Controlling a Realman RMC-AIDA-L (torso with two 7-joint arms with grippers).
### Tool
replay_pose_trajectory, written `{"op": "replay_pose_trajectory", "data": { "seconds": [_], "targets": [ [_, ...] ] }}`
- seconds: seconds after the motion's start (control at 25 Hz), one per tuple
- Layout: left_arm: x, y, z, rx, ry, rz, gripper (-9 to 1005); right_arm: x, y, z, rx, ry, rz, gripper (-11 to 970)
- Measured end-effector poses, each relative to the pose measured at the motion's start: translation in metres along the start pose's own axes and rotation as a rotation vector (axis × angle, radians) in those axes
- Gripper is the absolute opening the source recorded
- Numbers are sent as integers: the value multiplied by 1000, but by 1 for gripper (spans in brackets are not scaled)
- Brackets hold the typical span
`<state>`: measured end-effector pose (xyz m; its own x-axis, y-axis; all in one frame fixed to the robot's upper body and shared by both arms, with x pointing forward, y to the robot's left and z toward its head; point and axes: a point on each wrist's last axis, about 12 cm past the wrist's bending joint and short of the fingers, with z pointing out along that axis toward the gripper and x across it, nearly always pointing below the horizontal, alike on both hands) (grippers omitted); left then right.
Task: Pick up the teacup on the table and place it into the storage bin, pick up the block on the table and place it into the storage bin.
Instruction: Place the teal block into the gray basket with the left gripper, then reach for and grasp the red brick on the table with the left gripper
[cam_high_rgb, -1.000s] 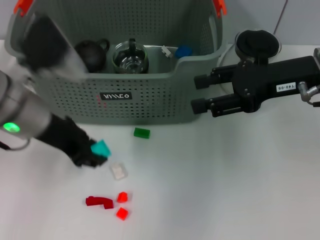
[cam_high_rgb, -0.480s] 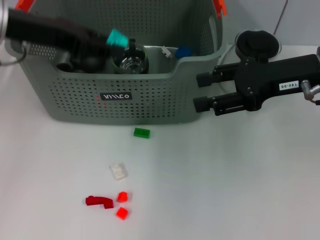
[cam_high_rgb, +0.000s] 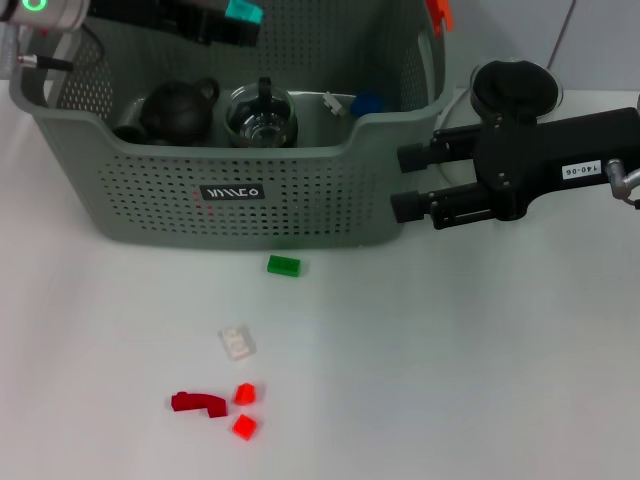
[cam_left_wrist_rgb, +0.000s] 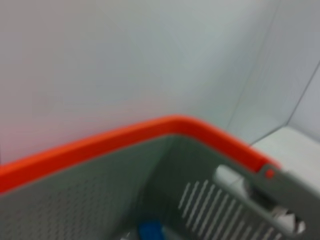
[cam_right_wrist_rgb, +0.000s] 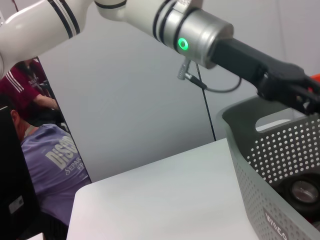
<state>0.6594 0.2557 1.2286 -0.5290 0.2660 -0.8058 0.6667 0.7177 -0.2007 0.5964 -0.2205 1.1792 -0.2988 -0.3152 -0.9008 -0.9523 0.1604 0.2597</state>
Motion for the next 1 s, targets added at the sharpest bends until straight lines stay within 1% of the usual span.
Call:
{"op": "replay_pose_trajectory", "data": {
  "seconds": [0.16, 0.44, 0.52, 0.6, 0.68, 0.72, 0.76, 0.8, 0.84, 0.92, 1.0],
  "targets": [
    [3, 2, 7, -40, 4, -13, 571, 0, 0, -1, 2, 1, 3, 778],
    [1, 3, 2, -45, -1, -11, 598, -2, -1, 0, 0, 1, -1, 778],
    [1, 3, -4, -52, -4, -5, 674, -2, -1, 0, 0, 1, -2, 778],
    [1, -1, -14, -45, -1, 24, 750, -2, -1, 0, 0, 0, -2, 777],
    [2, -11, -26, -19, 15, 60, 826, -3, -1, 0, 0, -2, -2, 777],
    [6, -21, -35, 13, 41, 90, 847, -3, -1, 0, -1, -3, -2, 777],
    [6, -23, -37, 16, 45, 99, 867, -3, 0, 1, -1, -4, -2, 777],
    [10, -32, -44, 41, 72, 131, 887, -3, 0, 1, -1, -6, -2, 777],
    [13, -38, -49, 53, 89, 153, 908, -2, 0, 1, -1, -9, -2, 776],
    [24, -55, -60, 90, 142, 220, 949, -2, 0, 0, 0, -20, -3, 776],
    [36, -68, -68, 113, 188, 286, 949, -2, 0, 0, 4, -30, -2, 776]
  ]
}}
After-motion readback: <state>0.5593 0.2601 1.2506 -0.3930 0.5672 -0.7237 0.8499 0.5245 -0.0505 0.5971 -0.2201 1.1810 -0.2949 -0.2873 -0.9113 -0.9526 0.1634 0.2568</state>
